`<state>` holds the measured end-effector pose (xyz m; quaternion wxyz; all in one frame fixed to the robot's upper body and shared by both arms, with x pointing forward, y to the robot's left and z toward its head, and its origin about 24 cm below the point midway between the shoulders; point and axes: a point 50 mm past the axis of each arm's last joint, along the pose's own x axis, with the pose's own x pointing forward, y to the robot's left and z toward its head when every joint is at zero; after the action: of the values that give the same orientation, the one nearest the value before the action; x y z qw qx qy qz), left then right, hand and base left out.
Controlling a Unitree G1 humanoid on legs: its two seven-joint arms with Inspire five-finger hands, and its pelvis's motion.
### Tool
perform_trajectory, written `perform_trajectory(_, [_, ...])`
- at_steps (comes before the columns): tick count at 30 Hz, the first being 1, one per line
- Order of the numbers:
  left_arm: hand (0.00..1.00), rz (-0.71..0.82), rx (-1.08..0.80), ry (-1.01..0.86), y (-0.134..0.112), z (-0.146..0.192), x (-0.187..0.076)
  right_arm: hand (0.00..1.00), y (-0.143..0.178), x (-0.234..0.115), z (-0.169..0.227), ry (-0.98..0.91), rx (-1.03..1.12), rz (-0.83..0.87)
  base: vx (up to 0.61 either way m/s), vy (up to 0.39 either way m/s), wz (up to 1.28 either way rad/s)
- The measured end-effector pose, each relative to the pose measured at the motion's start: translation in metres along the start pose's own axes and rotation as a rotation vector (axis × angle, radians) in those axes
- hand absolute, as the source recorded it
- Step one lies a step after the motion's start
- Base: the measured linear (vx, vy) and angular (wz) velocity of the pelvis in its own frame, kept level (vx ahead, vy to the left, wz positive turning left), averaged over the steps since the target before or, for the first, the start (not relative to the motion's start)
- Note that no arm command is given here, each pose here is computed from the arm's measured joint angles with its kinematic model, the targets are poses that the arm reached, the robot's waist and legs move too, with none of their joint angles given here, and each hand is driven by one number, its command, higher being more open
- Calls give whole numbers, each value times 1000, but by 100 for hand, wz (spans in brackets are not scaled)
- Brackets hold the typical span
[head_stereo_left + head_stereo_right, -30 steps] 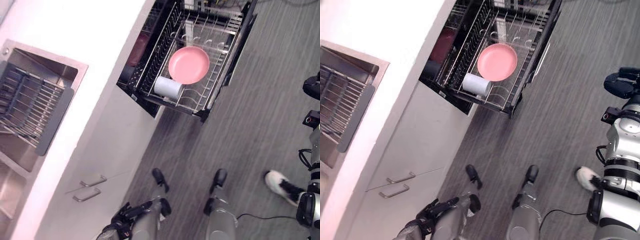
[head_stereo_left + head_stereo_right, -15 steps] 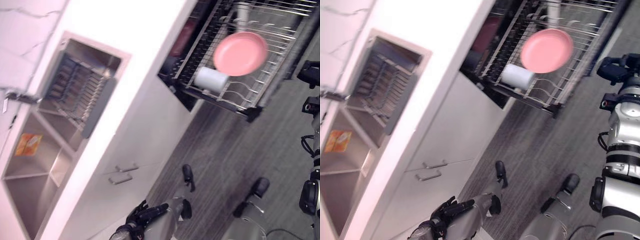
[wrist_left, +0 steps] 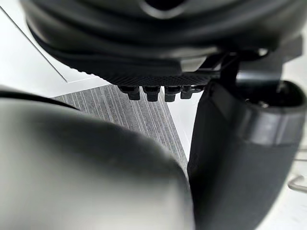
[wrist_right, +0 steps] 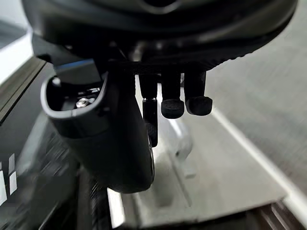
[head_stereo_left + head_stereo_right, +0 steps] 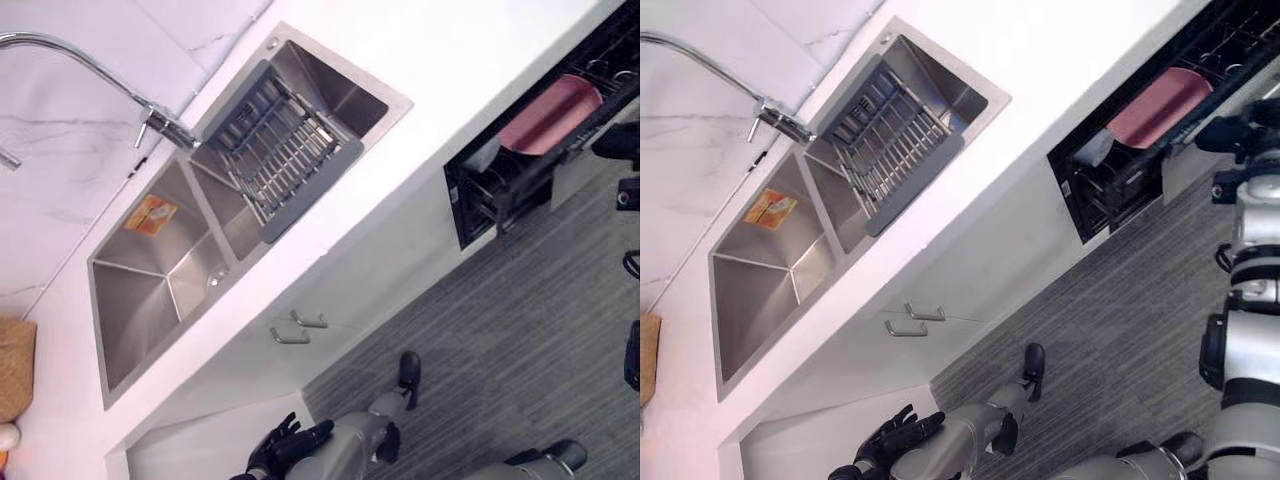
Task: Walk over to the sink, pick up the cup, carry it to the dishwasher, place the cup inside the dishwasher, then close the dishwasher door
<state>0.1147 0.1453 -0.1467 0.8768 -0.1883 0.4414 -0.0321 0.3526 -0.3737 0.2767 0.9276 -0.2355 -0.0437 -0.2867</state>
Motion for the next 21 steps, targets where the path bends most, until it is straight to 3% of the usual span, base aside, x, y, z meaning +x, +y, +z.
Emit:
perform_trajectory(1, [100,-9,-3,-3,0,1,0,100,4,1,5,-9,14,31,26,-137,18])
perform_trajectory(5, [100,-93,-179,37,0,-5,-2,100,11,1,-10,60,290,129,22,-117,5])
perform_trajectory(10, [100,-148,-408,12,18,-5,-10,100,65,-28,-78,154,1009,304,8,-119,-12])
perform_trajectory(14, [100,-169,-472,-19,22,-2,-12,100,109,-72,-139,271,1165,401,4,-134,-9])
perform_trajectory(16, [100,-169,-500,-41,24,2,-11,100,119,-104,-182,400,1184,382,-9,-89,-5])
perform_trajectory(19, [100,-117,-526,-75,37,7,-11,100,134,-191,-260,644,1276,202,33,-31,3])
perform_trajectory(21, [100,-48,-508,-77,47,4,-15,100,132,-278,-309,898,1161,99,124,29,8])
